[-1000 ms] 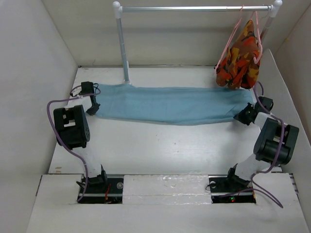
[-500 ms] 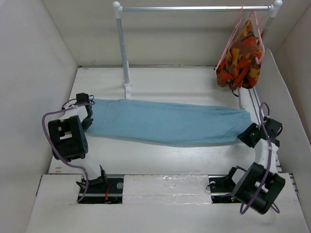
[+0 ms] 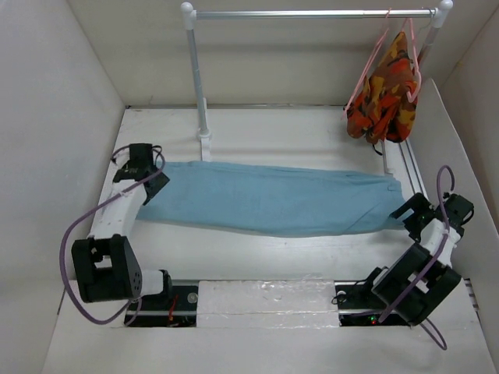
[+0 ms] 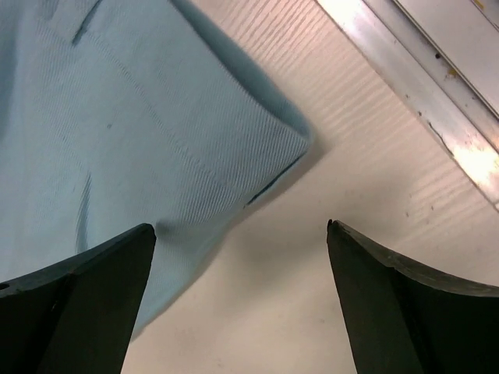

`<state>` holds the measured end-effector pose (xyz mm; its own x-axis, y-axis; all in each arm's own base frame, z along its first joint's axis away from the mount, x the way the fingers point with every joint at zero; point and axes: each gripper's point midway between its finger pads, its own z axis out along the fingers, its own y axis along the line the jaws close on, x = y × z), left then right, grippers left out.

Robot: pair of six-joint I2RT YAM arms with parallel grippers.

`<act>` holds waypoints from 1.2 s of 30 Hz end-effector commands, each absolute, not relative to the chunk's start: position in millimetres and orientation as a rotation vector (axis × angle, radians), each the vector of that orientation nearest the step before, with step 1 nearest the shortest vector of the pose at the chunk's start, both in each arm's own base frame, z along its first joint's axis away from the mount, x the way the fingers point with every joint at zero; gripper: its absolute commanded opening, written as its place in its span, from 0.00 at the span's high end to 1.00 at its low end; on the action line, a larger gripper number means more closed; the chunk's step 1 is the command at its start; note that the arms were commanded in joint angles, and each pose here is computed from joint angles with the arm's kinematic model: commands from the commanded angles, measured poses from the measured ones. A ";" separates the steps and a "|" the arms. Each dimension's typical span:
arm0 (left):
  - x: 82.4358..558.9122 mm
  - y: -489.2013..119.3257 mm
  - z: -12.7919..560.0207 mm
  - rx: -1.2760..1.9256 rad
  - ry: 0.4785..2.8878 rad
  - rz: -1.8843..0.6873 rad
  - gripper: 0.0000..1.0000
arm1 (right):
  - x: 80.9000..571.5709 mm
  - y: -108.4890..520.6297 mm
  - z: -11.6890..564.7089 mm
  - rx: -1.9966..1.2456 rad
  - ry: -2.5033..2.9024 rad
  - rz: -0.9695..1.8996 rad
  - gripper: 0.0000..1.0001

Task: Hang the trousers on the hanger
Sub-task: Fold the trousers at the center of the board.

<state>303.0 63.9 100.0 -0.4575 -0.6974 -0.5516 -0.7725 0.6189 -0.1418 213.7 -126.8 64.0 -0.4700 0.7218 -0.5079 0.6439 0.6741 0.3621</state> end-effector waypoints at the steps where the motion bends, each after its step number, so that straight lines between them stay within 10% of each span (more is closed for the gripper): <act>1: 316.0 5.6 125.4 -0.933 2.278 -0.053 0.47 | 236.5 -143.0 62.7 0.996 2.169 0.200 0.03; 10: 286.0 -127.2 130.3 -0.576 2.345 -0.406 0.52 | 268.6 -138.3 27.5 1.059 2.132 0.350 0.14; 16: 277.8 -188.0 129.2 -0.386 2.381 -0.363 0.54 | 285.5 -133.2 40.2 0.941 2.101 0.400 1.00; 26: 251.8 -254.3 83.1 -0.188 2.500 -0.311 0.61 | 283.2 -89.7 242.3 0.598 1.891 0.257 1.00; 31: 230.6 -314.0 84.9 -0.018 2.518 -0.470 0.98 | 272.4 -80.3 343.6 0.436 1.835 0.118 1.00; 36: 207.5 -377.9 87.2 0.130 2.506 -0.635 1.00 | 262.8 -55.1 401.6 0.306 1.753 0.101 1.00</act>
<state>209.8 -335.7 65.1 -0.8610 -0.0350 -0.5074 0.1479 0.9373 -0.3156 275.1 -62.3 377.5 -0.2059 0.3161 -0.9261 0.1560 0.9449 0.2878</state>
